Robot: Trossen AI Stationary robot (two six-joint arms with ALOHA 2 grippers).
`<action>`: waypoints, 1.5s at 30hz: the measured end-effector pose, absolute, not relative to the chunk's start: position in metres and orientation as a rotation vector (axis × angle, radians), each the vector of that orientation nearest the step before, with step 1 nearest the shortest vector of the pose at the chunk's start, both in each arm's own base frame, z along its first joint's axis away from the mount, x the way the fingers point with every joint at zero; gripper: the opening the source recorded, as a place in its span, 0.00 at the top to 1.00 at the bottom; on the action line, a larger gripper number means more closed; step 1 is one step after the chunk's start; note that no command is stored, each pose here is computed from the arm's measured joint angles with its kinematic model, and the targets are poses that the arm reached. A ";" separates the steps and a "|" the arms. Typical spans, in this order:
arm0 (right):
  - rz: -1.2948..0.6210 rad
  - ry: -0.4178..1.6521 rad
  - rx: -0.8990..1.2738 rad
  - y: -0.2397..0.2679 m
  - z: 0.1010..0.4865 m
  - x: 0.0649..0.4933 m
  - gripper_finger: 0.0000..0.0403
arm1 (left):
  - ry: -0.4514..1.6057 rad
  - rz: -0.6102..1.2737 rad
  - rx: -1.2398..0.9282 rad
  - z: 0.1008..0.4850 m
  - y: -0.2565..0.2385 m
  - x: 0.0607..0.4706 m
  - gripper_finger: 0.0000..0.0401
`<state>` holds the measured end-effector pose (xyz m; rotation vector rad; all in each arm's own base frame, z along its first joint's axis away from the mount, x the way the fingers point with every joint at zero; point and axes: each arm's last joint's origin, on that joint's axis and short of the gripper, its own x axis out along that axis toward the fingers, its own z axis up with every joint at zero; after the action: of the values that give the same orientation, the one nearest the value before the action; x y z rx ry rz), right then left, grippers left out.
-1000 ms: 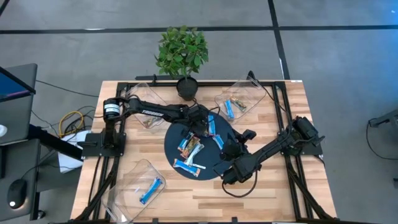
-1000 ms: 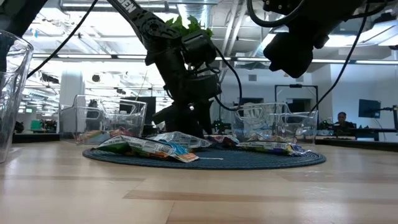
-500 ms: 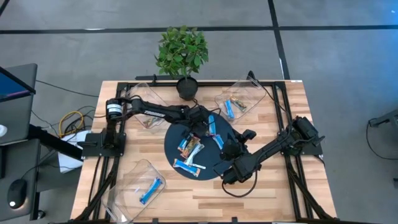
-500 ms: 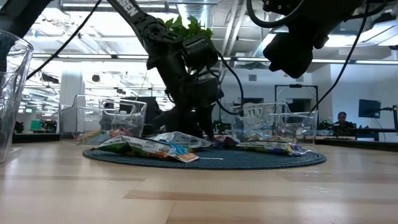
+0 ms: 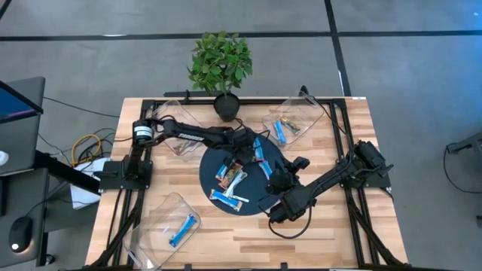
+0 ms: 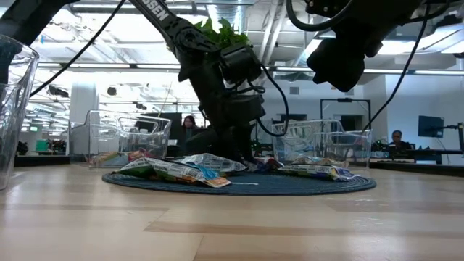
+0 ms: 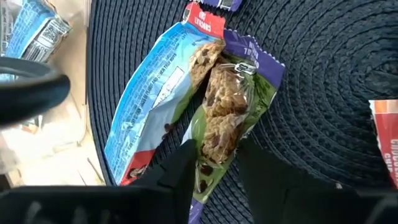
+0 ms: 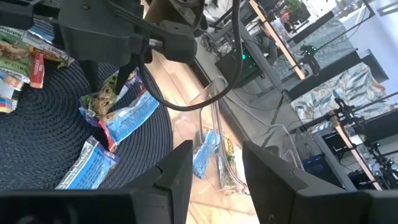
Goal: Pick and place Granola Bars by type
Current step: Put the violet granola bar into the bottom bin
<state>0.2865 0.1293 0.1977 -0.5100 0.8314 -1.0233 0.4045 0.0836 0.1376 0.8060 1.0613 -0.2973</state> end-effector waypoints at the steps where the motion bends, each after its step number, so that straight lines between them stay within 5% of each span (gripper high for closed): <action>1: -1.023 0.831 -0.510 0.129 0.198 0.286 0.67 | 1.065 -0.296 0.802 0.139 0.084 0.405 0.76; 9: -1.023 0.832 -0.510 0.129 0.198 0.286 0.67 | 1.091 -0.281 0.808 0.142 0.084 0.406 0.98; 26: -1.023 0.832 -0.510 0.129 0.198 0.286 0.67 | 1.167 -0.207 0.884 0.149 0.070 0.403 1.00; 45: -1.023 0.832 -0.511 0.129 0.198 0.286 0.67 | 1.034 -0.258 0.711 0.279 0.015 0.331 1.00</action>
<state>0.2864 0.1293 0.1977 -0.5111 0.8324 -1.0230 0.3311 0.0148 0.2790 0.7109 1.0335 -0.2583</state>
